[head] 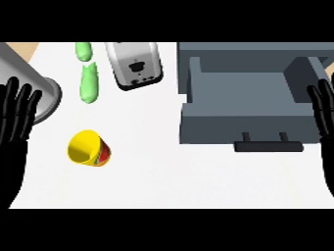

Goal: Pick up the cup, place it into the drawer and close the drawer

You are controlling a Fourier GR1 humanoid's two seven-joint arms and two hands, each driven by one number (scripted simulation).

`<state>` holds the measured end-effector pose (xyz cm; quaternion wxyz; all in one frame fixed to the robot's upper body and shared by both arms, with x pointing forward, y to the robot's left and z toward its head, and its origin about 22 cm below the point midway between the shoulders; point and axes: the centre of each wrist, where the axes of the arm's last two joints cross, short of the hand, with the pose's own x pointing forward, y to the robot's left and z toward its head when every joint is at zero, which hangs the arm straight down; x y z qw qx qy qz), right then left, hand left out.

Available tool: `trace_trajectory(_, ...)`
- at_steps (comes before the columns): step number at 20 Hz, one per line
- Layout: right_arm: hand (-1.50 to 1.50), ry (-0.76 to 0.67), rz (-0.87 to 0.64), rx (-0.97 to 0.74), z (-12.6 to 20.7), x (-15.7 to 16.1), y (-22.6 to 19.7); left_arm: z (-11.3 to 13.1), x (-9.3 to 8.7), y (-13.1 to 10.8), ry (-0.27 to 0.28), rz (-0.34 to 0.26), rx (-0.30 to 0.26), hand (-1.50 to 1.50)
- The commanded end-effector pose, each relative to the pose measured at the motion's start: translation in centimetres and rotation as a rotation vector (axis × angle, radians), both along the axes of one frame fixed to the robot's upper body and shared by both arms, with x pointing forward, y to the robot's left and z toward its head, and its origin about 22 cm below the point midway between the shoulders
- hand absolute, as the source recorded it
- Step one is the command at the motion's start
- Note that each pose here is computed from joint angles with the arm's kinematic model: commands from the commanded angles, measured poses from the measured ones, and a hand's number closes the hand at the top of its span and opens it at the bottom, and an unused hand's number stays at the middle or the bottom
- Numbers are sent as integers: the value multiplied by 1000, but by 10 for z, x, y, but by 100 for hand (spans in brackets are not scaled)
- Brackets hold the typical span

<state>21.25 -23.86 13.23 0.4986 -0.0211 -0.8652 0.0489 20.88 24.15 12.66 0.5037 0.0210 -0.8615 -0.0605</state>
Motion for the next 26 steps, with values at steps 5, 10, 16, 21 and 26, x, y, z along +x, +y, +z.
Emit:
trace_trajectory(5,-150,-22,32,-4,0,0,4,-1,7,3,-12,-617,-4,-150)
trace_trajectory(10,-150,112,129,-39,-12,10,4,-31,22,52,247,-726,-145,-150)
trace_trajectory(16,-150,147,133,-50,4,30,8,-38,71,101,310,-734,-143,-150)
trace_trajectory(21,-150,124,140,-46,-18,61,-9,-74,90,102,390,-703,-108,-150)
trace_trajectory(26,-150,124,135,-57,1,53,5,-126,92,101,426,-725,-73,-150)
